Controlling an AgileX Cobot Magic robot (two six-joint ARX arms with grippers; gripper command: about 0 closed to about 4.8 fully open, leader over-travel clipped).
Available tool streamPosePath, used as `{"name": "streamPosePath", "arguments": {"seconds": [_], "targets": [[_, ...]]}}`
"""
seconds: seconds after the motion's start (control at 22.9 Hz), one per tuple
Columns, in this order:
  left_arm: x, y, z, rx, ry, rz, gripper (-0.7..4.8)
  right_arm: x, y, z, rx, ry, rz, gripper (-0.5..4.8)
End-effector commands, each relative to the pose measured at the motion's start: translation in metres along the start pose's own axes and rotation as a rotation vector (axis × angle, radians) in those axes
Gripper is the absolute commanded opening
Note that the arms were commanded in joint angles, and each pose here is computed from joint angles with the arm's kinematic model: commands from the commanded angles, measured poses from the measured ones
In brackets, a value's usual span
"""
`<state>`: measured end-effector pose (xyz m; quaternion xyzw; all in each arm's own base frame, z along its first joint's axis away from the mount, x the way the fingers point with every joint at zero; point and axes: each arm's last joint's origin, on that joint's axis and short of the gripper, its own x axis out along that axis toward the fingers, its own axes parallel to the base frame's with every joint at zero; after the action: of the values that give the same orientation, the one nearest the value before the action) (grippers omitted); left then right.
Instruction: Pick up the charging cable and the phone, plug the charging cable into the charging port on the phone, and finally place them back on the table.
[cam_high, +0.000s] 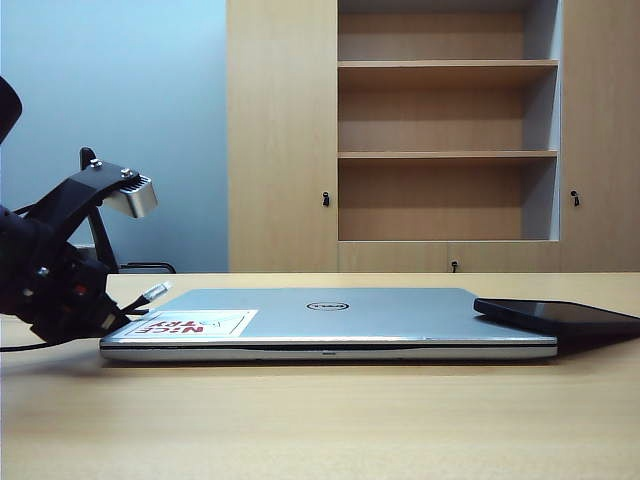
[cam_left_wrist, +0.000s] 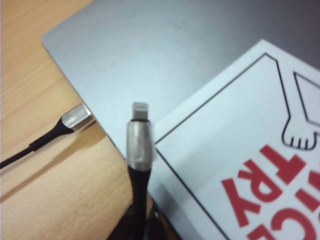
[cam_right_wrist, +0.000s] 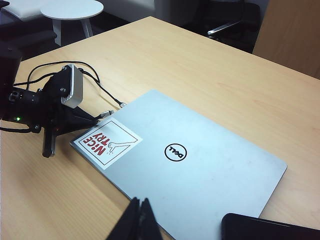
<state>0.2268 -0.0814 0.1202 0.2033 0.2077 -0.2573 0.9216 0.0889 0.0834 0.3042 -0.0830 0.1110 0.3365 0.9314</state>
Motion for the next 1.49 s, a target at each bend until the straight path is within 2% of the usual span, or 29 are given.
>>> {"name": "streamPosePath", "arguments": {"seconds": [0.04, 0.22, 0.31, 0.44, 0.57, 0.88, 1.14, 1.4, 1.49], "targets": [[-0.002, 0.001, 0.006, -0.043, -0.036, 0.005, -0.06, -0.002, 0.000, 0.004, 0.001, -0.028, -0.001, -0.06], [-0.010, 0.004, 0.015, -0.068, -0.079, 0.019, -0.06, -0.002, -0.001, 0.004, 0.012, -0.029, -0.006, -0.06], [-0.021, 0.006, 0.024, -0.103, -0.115, 0.029, -0.06, -0.001, -0.001, 0.004, 0.044, -0.027, -0.036, -0.06], [-0.036, 0.007, 0.032, -0.219, -0.126, 0.025, -0.06, -0.002, -0.004, 0.003, 0.170, -0.024, -0.102, -0.06], [-0.049, 0.002, 0.034, -0.289, -0.090, -0.006, -0.06, -0.001, -0.010, 0.000, 0.269, -0.004, -0.145, -0.05], [-0.060, -0.024, 0.041, -0.236, -0.059, -0.127, -0.06, 0.000, -0.029, -0.004, 0.395, 0.013, -0.208, -0.06], [-0.061, -0.038, 0.046, -0.253, -0.042, -0.196, -0.06, 0.011, -0.045, -0.019, 0.570, 0.053, -0.182, -0.06], [-0.063, -0.054, 0.050, -0.212, -0.050, -0.268, -0.06, 0.024, -0.069, -0.035, 0.694, 0.125, -0.302, -0.05], [-0.064, -0.059, 0.051, -0.200, -0.054, -0.290, -0.06, 0.030, -0.076, -0.040, 0.723, 0.156, -0.288, -0.05]]}}
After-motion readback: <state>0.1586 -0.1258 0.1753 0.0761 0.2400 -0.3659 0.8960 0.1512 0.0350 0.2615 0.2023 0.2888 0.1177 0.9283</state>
